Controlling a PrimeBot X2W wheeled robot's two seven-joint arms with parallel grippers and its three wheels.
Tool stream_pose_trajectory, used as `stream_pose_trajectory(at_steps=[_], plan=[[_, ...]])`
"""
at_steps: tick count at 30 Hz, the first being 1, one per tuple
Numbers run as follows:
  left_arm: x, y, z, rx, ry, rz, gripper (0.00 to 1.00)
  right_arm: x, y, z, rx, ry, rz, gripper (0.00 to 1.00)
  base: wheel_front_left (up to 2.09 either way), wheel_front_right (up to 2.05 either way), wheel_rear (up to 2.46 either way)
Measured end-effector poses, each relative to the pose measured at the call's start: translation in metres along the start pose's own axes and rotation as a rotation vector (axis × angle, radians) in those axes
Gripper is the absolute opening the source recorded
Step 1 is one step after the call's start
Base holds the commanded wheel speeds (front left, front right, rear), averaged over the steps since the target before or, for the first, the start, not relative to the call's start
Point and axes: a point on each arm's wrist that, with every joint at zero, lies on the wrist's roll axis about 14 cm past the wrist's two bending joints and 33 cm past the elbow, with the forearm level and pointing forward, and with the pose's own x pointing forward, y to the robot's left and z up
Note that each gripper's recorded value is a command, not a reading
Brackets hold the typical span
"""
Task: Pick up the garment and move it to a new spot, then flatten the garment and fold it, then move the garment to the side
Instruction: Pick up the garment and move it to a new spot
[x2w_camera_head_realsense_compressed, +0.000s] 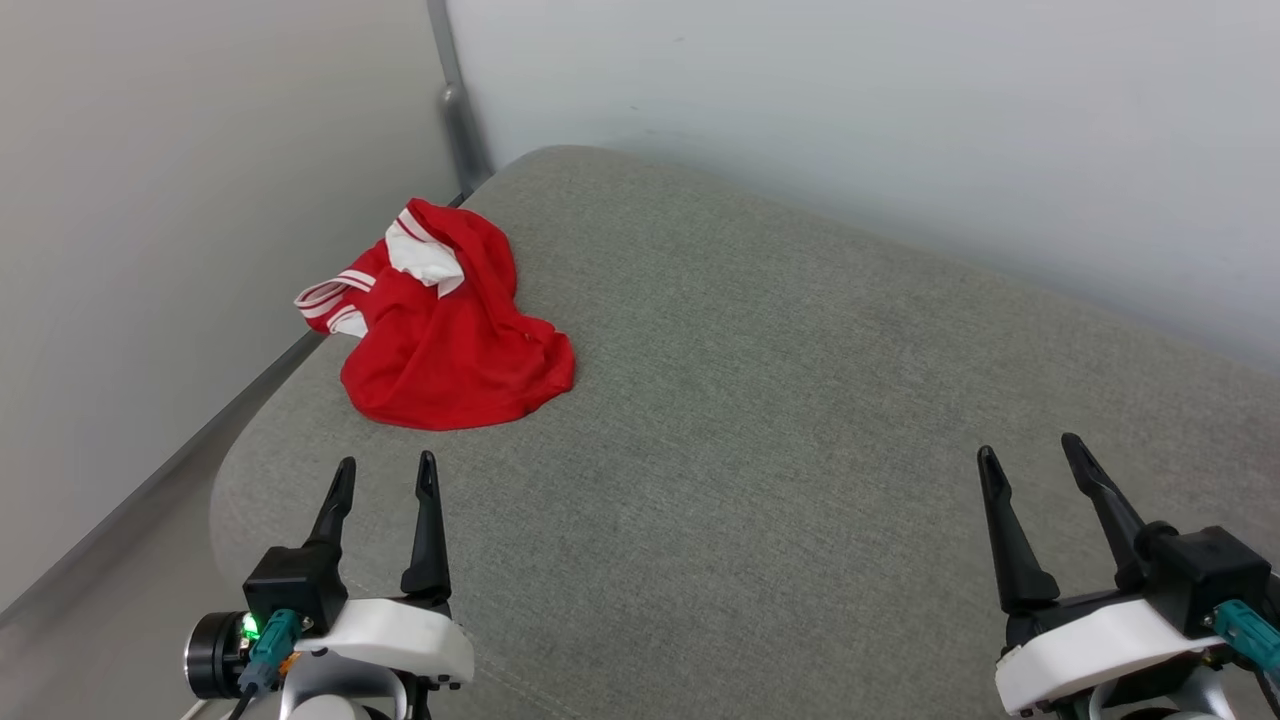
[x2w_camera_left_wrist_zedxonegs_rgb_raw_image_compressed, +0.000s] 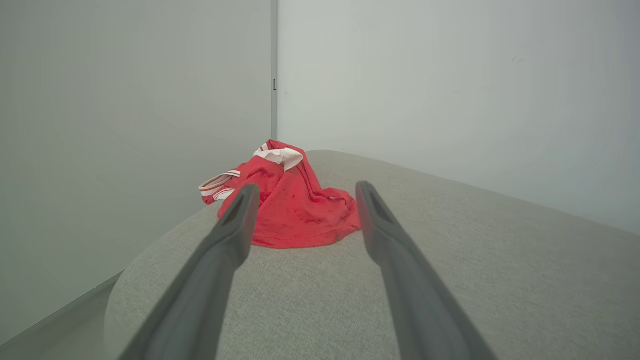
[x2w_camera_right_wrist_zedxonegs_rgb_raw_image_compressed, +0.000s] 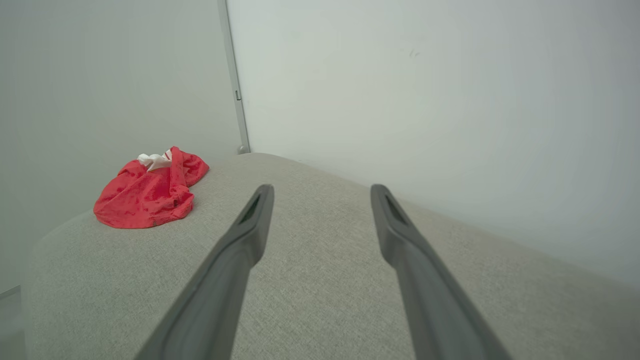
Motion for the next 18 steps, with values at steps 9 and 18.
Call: stream_pose_trajectory(at_steps=[9, 18], plan=[[-0.002, 0.012, 0.002, 0.01, -0.005, 0.031, 1.0, 0.005, 0.007, -0.002, -0.001, 0.003, 0.025, 1.0, 0.0, 0.0, 0.0], [0.045, 0.002, 0.019, -0.017, -0.032, -0.007, 1.0, 0.013, -0.002, -0.002, -0.033, 0.007, 0.009, 1.0, 0.0, 0.0, 0.0]])
